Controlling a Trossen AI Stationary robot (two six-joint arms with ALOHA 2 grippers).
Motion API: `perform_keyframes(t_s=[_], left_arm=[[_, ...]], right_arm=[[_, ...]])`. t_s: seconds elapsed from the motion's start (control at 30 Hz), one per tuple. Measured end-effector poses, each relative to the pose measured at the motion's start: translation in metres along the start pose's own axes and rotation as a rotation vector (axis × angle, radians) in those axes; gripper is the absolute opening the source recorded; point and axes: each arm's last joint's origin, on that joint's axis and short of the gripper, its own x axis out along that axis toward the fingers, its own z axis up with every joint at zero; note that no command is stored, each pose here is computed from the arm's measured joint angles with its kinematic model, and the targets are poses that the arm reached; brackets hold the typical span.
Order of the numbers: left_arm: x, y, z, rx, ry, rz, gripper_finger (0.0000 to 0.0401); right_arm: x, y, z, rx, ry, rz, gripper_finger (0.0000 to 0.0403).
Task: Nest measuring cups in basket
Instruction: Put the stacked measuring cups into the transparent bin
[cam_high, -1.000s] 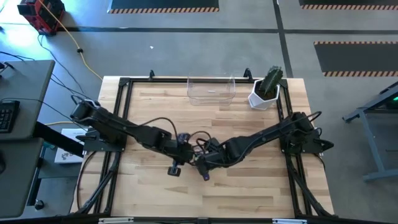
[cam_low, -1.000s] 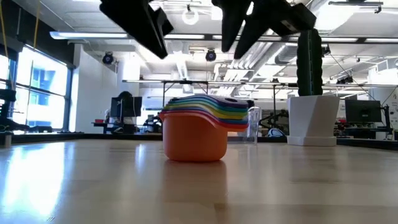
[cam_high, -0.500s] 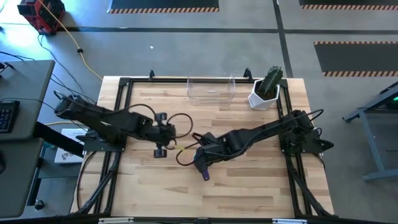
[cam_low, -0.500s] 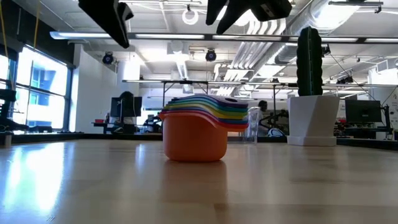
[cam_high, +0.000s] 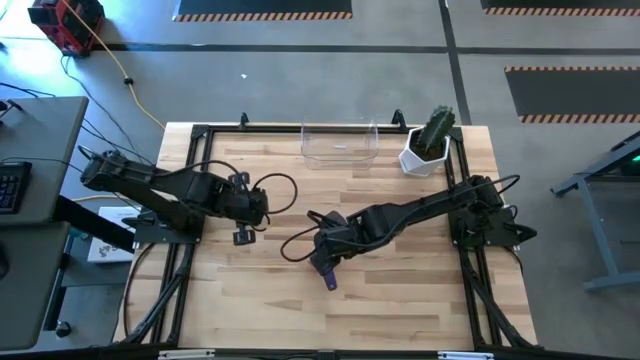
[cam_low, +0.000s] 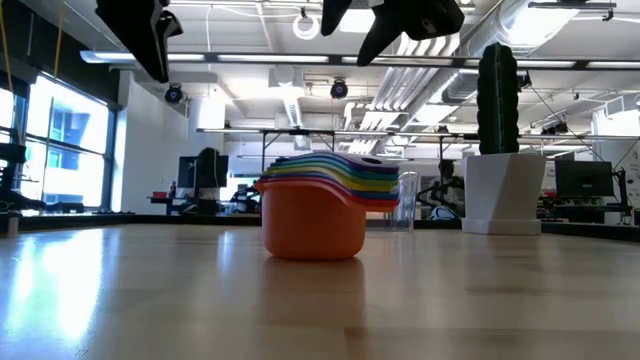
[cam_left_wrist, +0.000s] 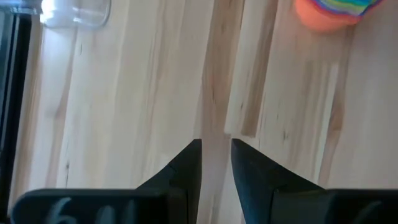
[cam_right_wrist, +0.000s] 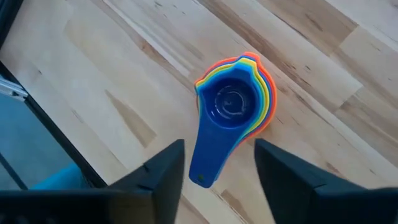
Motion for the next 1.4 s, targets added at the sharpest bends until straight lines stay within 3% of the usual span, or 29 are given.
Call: perform_keyframes(t_s=[0.2,0.33,0.93,1.4], left_arm=[[0.000,0.001,-0.003,0.007,0.023,0.007,0.0078],[0.000,0.001,-0.003,0.007,0.022,0.008,0.0078],[0.000,0.001,-0.002,-0.012,0.018,0.010,0.0078],[0.000,0.001,-0.002,-0.023,0.010,0.015,0.0078]], right_arm=[[0.001,0.000,0.000,0.100,0.009,-0.001,0.0250],[0.001,0.001,-0.002,0.143,0.050,0.012,0.0271],[0.043,0.012,-0.032,0.183,0.092,-0.075,0.0267],[0.077,0.016,-0.038,0.209,0.102,-0.106,0.0267]])
